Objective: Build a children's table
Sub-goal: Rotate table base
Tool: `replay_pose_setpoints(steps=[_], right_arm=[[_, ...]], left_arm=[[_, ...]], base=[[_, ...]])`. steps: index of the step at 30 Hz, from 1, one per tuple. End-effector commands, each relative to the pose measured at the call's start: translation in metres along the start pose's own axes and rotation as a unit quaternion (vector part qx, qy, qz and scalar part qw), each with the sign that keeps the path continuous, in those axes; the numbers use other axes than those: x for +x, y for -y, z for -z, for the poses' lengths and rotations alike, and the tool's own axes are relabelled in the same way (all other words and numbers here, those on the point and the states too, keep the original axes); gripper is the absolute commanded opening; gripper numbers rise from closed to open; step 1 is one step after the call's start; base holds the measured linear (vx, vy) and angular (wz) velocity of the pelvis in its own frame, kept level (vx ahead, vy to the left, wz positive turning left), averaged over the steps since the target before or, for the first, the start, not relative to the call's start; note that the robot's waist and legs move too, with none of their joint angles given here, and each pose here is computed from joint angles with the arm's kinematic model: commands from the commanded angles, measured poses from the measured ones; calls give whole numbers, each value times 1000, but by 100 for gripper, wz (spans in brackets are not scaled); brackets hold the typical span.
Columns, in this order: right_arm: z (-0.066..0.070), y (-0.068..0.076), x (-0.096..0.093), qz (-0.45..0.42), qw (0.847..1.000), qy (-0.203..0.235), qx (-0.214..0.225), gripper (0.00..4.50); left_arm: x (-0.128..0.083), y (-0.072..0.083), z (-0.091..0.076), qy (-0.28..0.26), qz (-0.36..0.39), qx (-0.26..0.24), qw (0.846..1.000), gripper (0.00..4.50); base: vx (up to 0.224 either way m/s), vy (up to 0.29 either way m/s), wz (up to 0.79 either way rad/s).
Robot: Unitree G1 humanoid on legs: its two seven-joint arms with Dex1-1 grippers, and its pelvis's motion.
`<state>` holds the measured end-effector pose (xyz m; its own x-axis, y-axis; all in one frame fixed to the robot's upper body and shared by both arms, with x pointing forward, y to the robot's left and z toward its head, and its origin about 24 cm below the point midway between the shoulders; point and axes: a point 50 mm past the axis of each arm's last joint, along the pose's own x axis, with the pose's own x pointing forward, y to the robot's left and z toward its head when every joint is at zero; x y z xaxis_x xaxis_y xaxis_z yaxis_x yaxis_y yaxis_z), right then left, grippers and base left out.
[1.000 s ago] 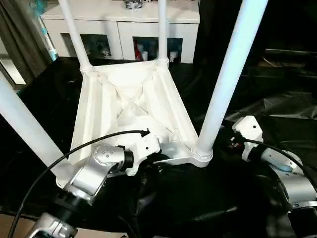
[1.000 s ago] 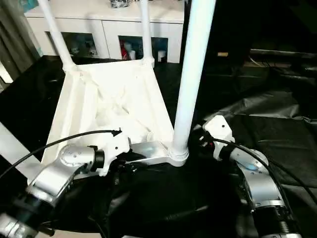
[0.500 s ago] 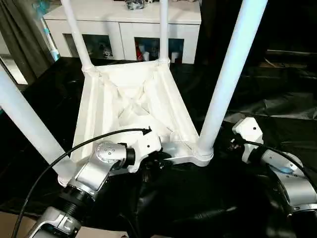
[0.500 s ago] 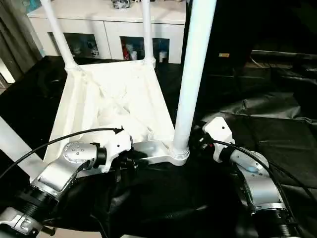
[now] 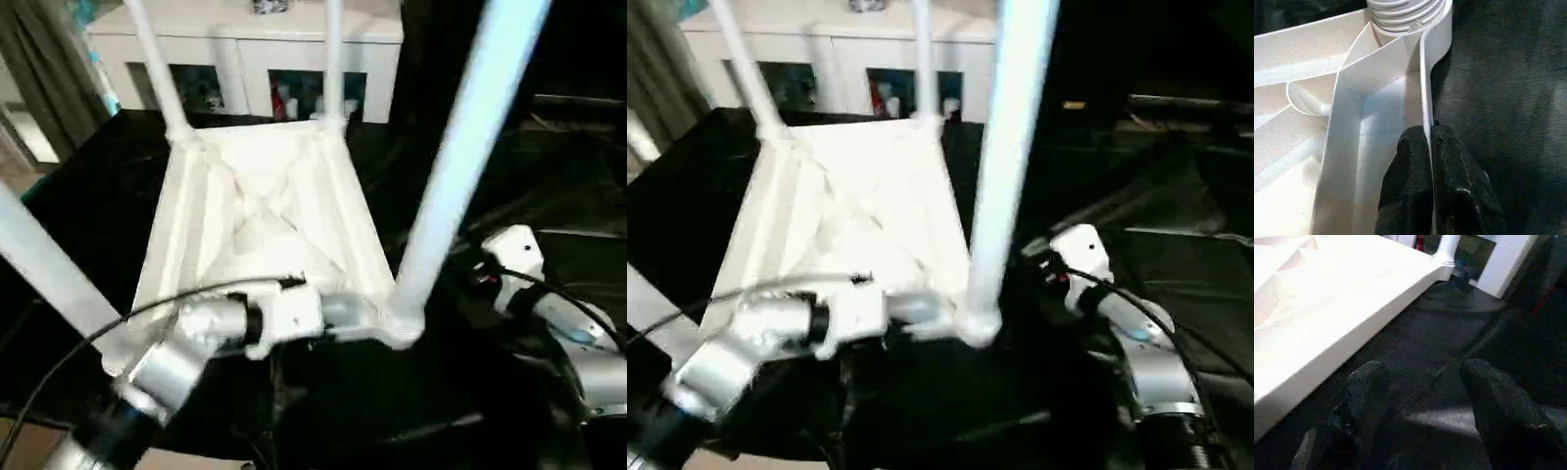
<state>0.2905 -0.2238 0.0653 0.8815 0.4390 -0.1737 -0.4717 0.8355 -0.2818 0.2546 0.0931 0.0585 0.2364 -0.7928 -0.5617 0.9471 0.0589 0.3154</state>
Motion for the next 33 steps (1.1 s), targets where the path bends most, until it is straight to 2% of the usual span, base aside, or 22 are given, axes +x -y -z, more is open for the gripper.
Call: replay_pose_setpoints(steps=[1, 4, 7, 10, 13, 15, 17, 21, 24, 28, 30, 31, 33], right_arm=[[4, 0, -1, 7, 1000, -10, 2, 285], [3, -2, 1, 6, 1000, -8, 3, 285], [0, -4, 5, -5, 1000, -1, 2, 285], [-1, -7, 6, -28, 1000, 4, 6, 285], [6, -10, 1, -66, 998, -21, -4, 285], [9, -9, -2, -79, 996, -30, -1, 285], [10, -5, -10, -105, 994, -35, 5, 318], [4, -4, -21, -167, 985, -27, 29, 333], [4, -4, -27, -198, 979, -31, 34, 364], [3, -14, -35, -270, 961, -37, 48, 406], [2, -17, -34, -277, 959, -34, 47, 411], [2, -18, -32, -278, 959, -33, 47, 433], [1, -21, -29, -284, 957, -31, 46, 442]], left_arm=[[-2, -2, -13, -6, -18, 48, 999, 4], [-5, -4, -18, -10, -33, 49, 998, 4], [-7, -5, -23, -3, -53, 15, 998, 4], [-5, -4, -17, 1, -55, -23, 998, 4], [1, 3, -9, 43, -29, -79, 996, 4], [3, 5, -6, 51, -14, -87, 995, 4], [6, 1, -1, 48, -3, -101, 994, 0], [8, -8, 7, 37, 1, -125, 991, 0], [9, -14, 12, 32, -7, -127, 991, 0], [10, -23, 15, 39, -17, -132, 990, 0], [11, -24, 16, 40, -17, -135, 990, 0], [12, -25, 17, 39, -16, -134, 990, 0], [12, -25, 18, 36, -15, -135, 990, 0]], base=[[0, 0, 0], [0, 0, 0], [0, 0, 0], [0, 0, 0], [0, 0, 0], [0, 0, 0], [0, 0, 0], [0, 0, 0], [0, 0, 0], [0, 0, 0], [0, 0, 0], [0, 0, 0], [0, 0, 0]])
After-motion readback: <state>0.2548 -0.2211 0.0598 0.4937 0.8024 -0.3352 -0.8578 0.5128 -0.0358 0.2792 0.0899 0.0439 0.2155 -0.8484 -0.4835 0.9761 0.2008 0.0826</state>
